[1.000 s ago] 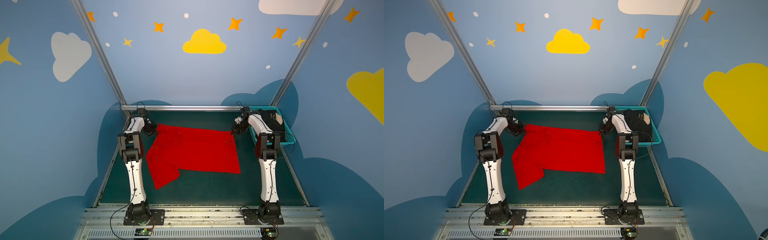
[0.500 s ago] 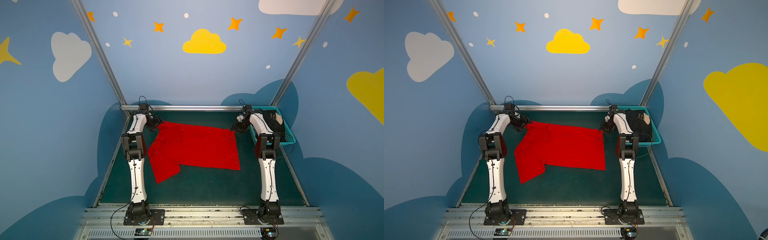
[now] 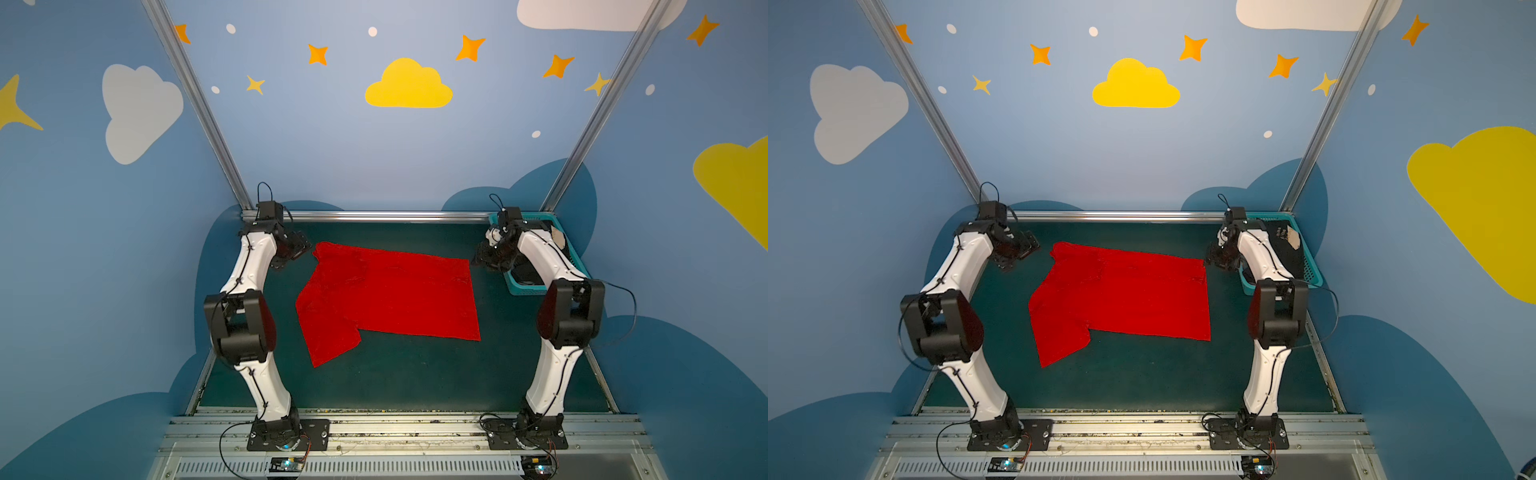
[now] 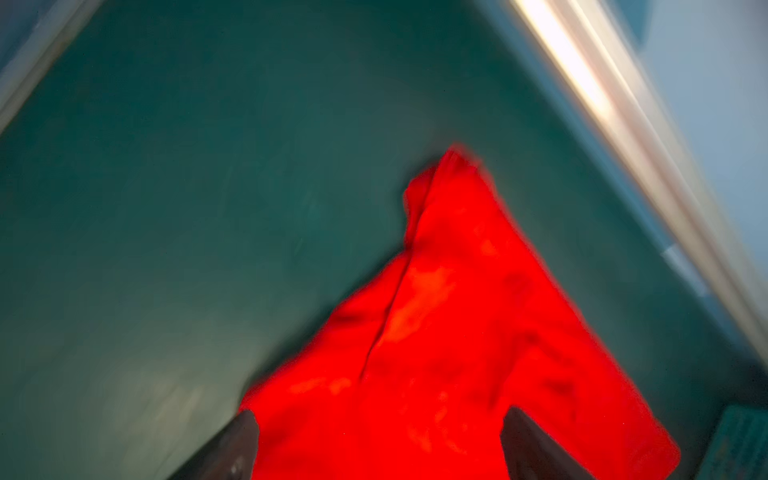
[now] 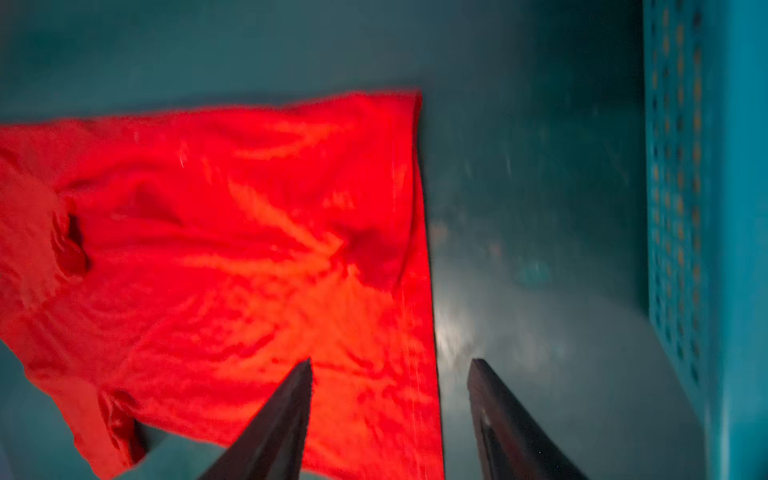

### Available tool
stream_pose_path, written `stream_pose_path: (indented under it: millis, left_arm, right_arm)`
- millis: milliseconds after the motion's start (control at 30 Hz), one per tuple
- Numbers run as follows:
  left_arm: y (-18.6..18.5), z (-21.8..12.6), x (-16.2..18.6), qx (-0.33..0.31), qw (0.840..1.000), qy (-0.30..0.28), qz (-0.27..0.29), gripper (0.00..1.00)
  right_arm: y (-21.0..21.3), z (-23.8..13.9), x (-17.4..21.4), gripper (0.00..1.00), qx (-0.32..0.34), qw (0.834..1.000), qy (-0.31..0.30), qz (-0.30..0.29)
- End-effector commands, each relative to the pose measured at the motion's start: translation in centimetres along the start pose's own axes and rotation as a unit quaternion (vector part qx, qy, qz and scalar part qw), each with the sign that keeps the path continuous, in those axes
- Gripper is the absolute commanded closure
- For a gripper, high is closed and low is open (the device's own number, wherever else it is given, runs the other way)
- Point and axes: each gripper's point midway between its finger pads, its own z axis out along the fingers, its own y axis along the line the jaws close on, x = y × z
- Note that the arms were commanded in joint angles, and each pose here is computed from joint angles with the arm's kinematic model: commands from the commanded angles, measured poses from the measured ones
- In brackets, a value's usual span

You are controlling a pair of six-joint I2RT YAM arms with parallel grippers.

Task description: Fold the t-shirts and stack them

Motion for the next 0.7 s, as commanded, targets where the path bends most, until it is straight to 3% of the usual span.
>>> stream_pose_path:
  millis: [0, 267, 433, 667]
  left_arm:
    - [3.1, 0.4, 6.1, -0.061, 0.997, 0.039, -0.02, 0.16]
    - [7.4, -1.0, 19.2, -0.114, 0.989, 0.071, -0.062, 0.26]
    - [10.4, -1.6, 22.3, -0.143, 0.985, 0.059, -0.082, 0.34]
    - [12.2, 0.2, 25.6, -0.176, 0.975, 0.1, -0.088, 0.38]
  right_arm:
    - [0.6, 0.7, 2.9, 0.41, -0.011, 1.0, -0.001, -0.002]
    - [1.1, 2.5, 11.2, 0.54, -0.023, 0.999, 0.049, -0.002]
    - [1.2, 2.9, 13.2, 0.56, -0.028, 0.998, 0.06, -0.002]
    - [1.8, 2.9, 13.3, 0.58, -0.043, 0.997, 0.056, 0.005]
